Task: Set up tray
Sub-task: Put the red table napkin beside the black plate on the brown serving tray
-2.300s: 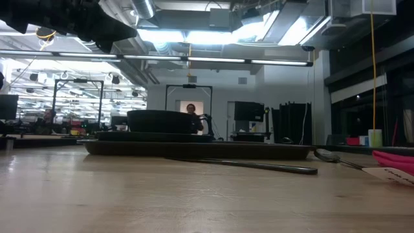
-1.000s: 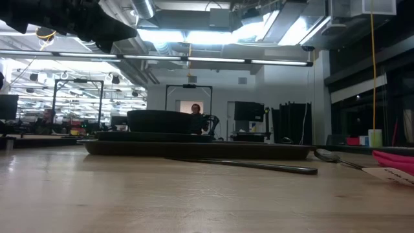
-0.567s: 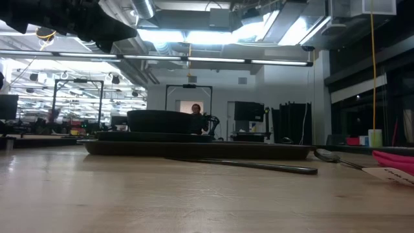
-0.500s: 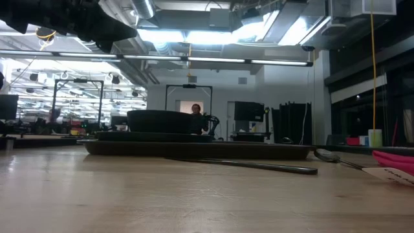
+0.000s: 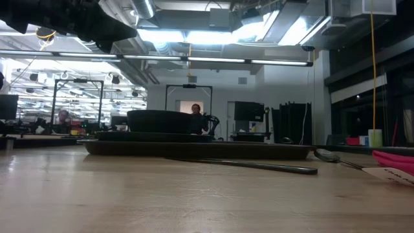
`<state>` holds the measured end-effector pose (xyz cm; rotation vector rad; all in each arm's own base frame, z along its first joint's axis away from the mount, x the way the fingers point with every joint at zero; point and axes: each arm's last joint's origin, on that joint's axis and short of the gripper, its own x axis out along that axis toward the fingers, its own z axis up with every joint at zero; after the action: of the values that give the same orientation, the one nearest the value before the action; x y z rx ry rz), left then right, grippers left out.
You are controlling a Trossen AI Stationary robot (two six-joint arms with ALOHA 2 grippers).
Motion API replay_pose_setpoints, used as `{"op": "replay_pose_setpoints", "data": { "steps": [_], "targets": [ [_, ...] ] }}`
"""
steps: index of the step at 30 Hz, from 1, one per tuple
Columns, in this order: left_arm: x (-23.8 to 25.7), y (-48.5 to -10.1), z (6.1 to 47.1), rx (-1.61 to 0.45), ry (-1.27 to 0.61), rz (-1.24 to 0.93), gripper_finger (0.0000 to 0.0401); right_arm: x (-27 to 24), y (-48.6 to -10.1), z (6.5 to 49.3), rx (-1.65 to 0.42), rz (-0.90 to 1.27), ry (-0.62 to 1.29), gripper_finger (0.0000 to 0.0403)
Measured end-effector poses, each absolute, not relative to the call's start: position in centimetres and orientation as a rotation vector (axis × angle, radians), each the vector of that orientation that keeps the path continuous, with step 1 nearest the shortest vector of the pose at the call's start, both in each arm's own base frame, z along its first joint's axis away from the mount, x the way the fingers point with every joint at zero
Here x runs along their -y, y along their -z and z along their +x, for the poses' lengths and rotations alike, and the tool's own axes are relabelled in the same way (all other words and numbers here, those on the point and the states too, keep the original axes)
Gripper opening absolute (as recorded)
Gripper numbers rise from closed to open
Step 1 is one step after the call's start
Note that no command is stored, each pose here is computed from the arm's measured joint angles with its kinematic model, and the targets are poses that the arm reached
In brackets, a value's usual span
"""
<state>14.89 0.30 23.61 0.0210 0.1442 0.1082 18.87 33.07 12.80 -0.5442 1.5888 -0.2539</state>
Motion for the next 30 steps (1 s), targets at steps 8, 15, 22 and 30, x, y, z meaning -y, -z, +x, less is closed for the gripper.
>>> {"op": "replay_pose_setpoints", "data": {
  "steps": [8,15,22,30],
  "targets": [
    [-0.3,-23.6,14.9,-0.144,-0.109,0.021,0.0005,-33.2,-12.7,19.2,-1.524,-0.592,0.213,0.0191],
    [-0.3,-23.6,14.9,-0.145,-0.109,0.021,0.0007,-33.0,-12.6,19.9,-1.523,-0.588,0.192,0.0191],
    [-0.3,-23.6,14.9,-0.144,-0.109,0.021,0.0008,-32.8,-12.6,20.5,-1.518,-0.562,0.195,0.0191],
    [-0.3,-23.6,14.9,-0.144,-0.109,0.021,0.0004,-32.8,-12.6,20.8,-1.482,-0.526,0.223,0.0191]
  ]
}}
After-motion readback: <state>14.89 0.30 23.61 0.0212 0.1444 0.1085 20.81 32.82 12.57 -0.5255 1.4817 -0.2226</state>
